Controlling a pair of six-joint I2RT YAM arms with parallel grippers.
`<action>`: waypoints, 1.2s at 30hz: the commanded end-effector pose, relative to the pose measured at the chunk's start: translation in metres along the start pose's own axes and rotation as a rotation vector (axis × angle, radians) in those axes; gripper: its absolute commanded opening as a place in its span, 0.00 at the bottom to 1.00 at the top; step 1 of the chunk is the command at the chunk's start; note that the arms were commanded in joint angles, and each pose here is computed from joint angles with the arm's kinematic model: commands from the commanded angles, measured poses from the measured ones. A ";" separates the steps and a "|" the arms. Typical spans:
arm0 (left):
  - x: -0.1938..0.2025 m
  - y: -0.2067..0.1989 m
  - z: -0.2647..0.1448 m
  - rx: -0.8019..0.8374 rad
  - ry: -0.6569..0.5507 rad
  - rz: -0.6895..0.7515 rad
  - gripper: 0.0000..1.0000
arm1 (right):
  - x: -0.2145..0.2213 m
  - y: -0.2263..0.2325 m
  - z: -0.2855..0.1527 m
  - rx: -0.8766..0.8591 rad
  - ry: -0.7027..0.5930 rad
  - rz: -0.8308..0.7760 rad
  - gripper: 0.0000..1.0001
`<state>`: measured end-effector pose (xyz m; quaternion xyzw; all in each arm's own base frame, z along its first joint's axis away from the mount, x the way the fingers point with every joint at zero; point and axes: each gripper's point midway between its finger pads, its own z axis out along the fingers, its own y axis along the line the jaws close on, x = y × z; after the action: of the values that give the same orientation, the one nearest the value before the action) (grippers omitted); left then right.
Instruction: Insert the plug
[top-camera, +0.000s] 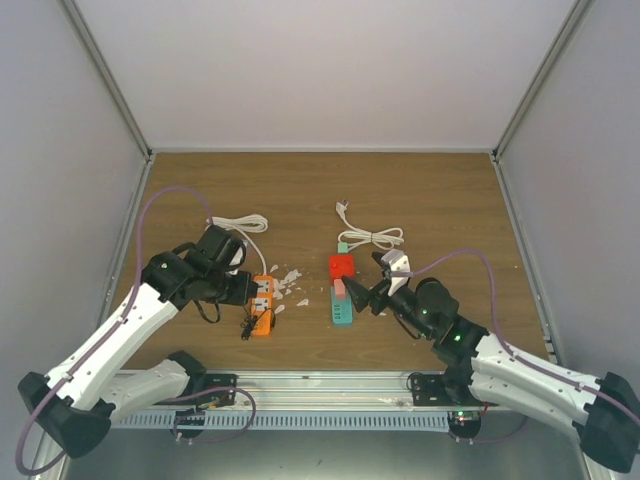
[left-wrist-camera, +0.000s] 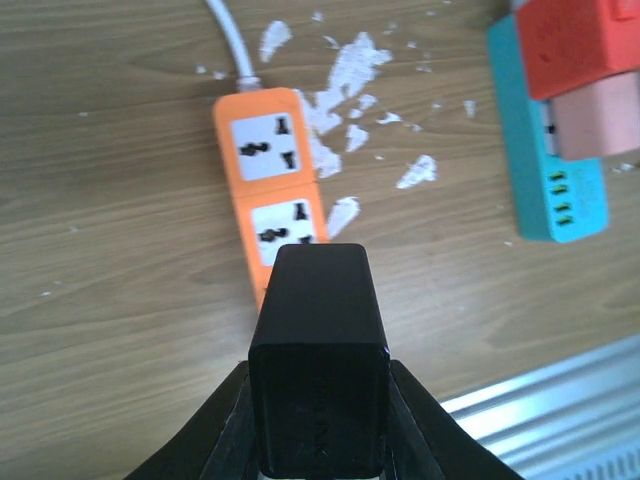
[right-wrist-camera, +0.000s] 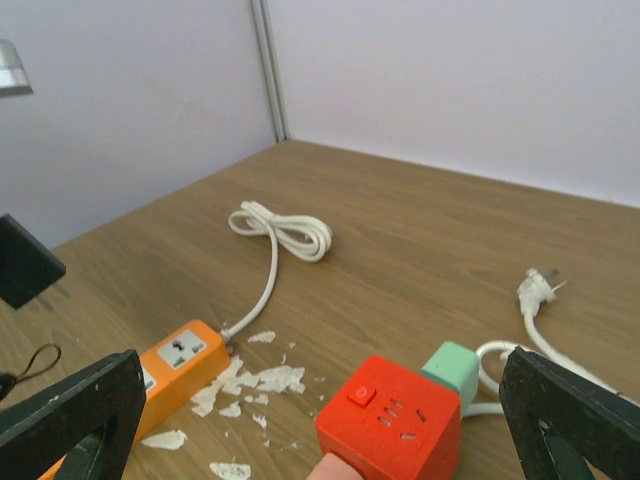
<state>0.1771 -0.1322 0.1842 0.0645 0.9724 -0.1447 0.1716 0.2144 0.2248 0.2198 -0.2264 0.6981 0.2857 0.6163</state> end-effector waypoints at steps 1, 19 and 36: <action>-0.008 0.023 0.007 -0.141 -0.021 -0.016 0.00 | 0.010 -0.003 0.003 0.011 0.034 0.029 1.00; -0.040 0.006 0.070 -0.127 0.045 0.053 0.00 | 0.024 -0.009 0.003 0.036 0.058 0.035 1.00; -0.035 0.016 0.112 -0.184 0.127 0.079 0.00 | 0.029 -0.009 0.002 0.032 0.062 0.038 1.00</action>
<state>0.2400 -0.1518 0.0998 0.0904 0.9883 -0.0477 0.1129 0.2159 0.2247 0.1909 -0.2270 0.7270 0.2759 0.5864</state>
